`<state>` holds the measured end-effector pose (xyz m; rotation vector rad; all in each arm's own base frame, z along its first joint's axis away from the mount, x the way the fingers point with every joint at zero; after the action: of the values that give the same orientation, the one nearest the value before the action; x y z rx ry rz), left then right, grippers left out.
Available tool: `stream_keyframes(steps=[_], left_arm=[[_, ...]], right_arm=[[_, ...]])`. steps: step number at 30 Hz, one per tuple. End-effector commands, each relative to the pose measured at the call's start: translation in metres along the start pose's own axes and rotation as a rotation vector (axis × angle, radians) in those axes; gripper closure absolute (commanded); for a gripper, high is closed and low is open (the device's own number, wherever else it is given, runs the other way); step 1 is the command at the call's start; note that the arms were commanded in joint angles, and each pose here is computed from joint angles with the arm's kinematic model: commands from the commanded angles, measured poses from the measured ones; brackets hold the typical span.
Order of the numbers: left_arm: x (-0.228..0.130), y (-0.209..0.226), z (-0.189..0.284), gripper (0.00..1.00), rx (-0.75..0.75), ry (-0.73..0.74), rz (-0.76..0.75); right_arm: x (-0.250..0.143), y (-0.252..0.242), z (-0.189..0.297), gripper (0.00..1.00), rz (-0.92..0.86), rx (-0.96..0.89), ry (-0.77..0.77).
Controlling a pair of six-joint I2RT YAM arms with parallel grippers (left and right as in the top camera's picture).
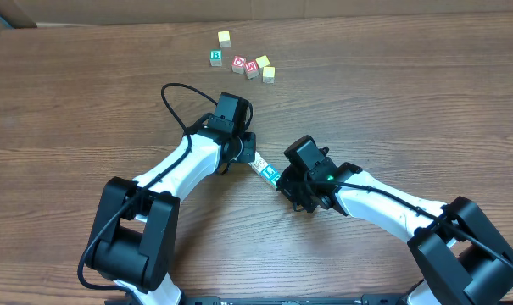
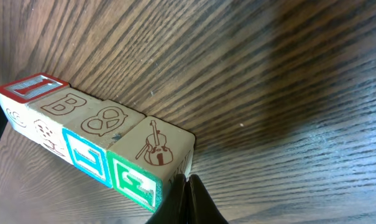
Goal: Flip 4 blocks
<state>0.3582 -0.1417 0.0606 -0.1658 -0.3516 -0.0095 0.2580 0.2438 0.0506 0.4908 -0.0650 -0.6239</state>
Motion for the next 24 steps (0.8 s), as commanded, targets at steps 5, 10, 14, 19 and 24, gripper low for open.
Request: stream_keyframes(steps=[5,10,14,19,24], left_arm=[[-0.007,-0.005,-0.005,0.95,-0.014,0.021,-0.031],[-0.004,-0.006,-0.005,0.95,-0.018,0.009,-0.032],[-0.003,-0.007,-0.005,0.96,-0.021,0.001,-0.032],[-0.002,-0.007,-0.005,0.96,-0.021,0.0,-0.032],[-0.002,-0.007,-0.005,0.96,-0.022,0.0,-0.032]], right_arm=[[-0.01,0.007,-0.002,0.95,-0.082,0.019,0.015],[-0.02,0.012,-0.004,0.94,-0.07,0.03,0.018],[-0.027,0.015,-0.005,0.93,-0.093,0.041,0.014],[-0.035,0.018,-0.007,0.92,-0.116,0.049,-0.008],[-0.046,0.021,-0.009,0.92,-0.175,0.055,-0.019]])
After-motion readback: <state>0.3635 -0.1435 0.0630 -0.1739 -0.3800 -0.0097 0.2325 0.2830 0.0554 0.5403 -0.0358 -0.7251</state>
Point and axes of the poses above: each gripper's point midway between its finger pads, its own z axis back along the fingers, its own y axis along the line the jaws close on, x = y × z, the point moved 4 cm from there along z, back along the fingers, and after that the axes turned 3 degrees about z, right-handed, at the moved point
